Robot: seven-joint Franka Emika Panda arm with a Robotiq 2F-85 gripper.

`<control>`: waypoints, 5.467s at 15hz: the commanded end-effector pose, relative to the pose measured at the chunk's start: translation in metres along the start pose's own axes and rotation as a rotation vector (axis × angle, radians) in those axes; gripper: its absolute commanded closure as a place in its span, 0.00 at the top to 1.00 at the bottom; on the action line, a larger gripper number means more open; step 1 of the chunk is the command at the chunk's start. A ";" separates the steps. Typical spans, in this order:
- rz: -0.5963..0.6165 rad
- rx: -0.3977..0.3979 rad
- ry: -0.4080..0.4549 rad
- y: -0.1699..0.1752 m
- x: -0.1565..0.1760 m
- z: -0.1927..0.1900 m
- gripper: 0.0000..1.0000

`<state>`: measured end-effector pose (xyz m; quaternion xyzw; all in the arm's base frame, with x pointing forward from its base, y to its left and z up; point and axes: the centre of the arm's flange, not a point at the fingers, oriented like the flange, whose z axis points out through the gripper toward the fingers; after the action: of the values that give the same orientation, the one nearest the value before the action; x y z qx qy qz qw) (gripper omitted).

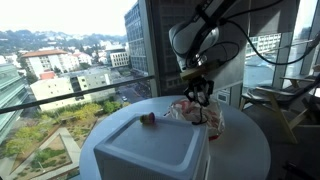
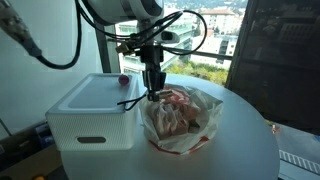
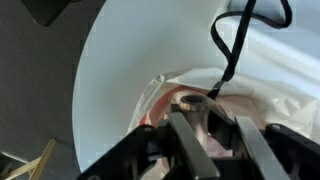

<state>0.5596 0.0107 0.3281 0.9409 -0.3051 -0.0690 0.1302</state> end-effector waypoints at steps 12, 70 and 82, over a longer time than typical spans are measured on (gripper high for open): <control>0.365 0.073 0.315 -0.035 0.062 0.089 0.09; -0.015 0.349 0.024 -0.150 -0.047 -0.075 0.33; 0.368 0.152 -0.030 -0.019 0.006 0.003 0.33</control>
<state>0.5803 0.0480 0.3445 0.8914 -0.4463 -0.0513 0.0597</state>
